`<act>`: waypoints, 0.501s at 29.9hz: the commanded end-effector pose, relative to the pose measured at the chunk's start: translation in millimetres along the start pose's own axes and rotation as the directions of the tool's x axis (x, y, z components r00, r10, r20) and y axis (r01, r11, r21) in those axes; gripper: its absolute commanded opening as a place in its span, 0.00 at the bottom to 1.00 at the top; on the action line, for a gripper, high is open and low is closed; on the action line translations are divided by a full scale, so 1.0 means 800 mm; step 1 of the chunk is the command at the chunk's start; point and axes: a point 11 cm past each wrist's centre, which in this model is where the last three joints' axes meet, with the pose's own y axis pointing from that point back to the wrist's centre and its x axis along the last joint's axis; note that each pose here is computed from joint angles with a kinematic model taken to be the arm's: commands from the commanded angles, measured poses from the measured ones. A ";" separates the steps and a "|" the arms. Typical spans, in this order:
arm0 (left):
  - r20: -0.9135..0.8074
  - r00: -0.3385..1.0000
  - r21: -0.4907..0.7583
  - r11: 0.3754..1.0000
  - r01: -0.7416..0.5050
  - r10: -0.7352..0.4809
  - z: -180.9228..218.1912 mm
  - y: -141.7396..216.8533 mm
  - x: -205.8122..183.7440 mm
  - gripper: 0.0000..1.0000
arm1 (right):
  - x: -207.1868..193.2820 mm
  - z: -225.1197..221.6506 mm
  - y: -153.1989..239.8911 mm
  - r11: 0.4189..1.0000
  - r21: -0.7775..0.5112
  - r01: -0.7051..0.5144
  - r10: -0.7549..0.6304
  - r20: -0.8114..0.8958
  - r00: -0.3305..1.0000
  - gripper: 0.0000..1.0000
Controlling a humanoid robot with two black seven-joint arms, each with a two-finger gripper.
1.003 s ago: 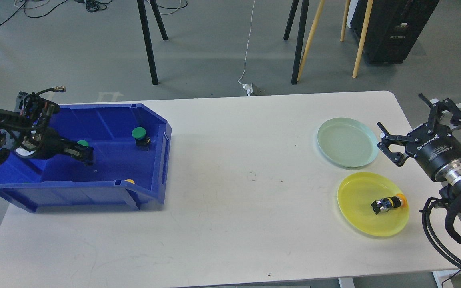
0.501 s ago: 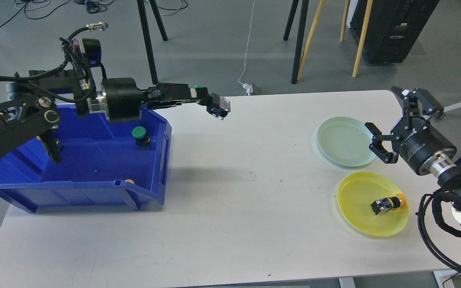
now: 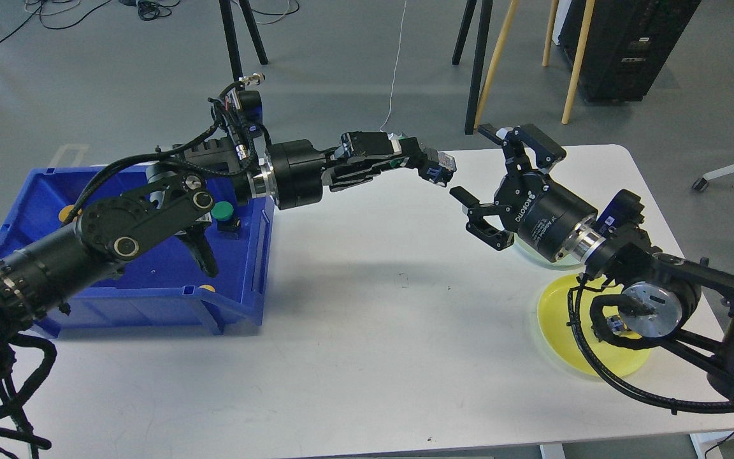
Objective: Pass button and place on color plate
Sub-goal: 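Lift the green button and extend the left gripper toward the right gripper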
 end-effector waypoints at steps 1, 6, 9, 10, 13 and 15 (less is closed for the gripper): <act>-0.003 1.000 -0.001 1.000 0.000 0.000 0.000 -0.001 -0.001 0.07 | -0.010 0.008 -0.012 1.000 0.004 0.016 -0.016 0.020 1.000 1.00; -0.007 1.000 0.005 1.000 -0.013 0.013 -0.004 0.001 0.003 0.07 | -0.019 0.013 -0.018 1.000 0.005 0.028 -0.028 0.034 0.999 0.99; -0.006 1.000 -0.002 1.000 -0.029 0.029 -0.001 0.002 0.009 0.07 | -0.022 0.016 -0.024 1.000 0.005 0.028 -0.028 0.041 0.999 0.99; -0.006 0.999 -0.004 0.999 -0.031 0.031 0.000 0.002 0.010 0.07 | -0.022 0.018 -0.025 1.000 0.005 0.025 -0.026 0.042 0.999 0.98; -0.008 0.999 -0.005 0.999 -0.034 0.034 0.000 0.002 0.011 0.07 | -0.021 0.019 -0.028 1.000 0.006 0.019 -0.019 0.045 0.999 0.96; -0.008 0.999 -0.002 0.999 -0.036 0.036 -0.001 0.003 0.011 0.07 | -0.020 0.019 -0.029 1.000 0.006 0.016 -0.016 0.044 0.999 0.91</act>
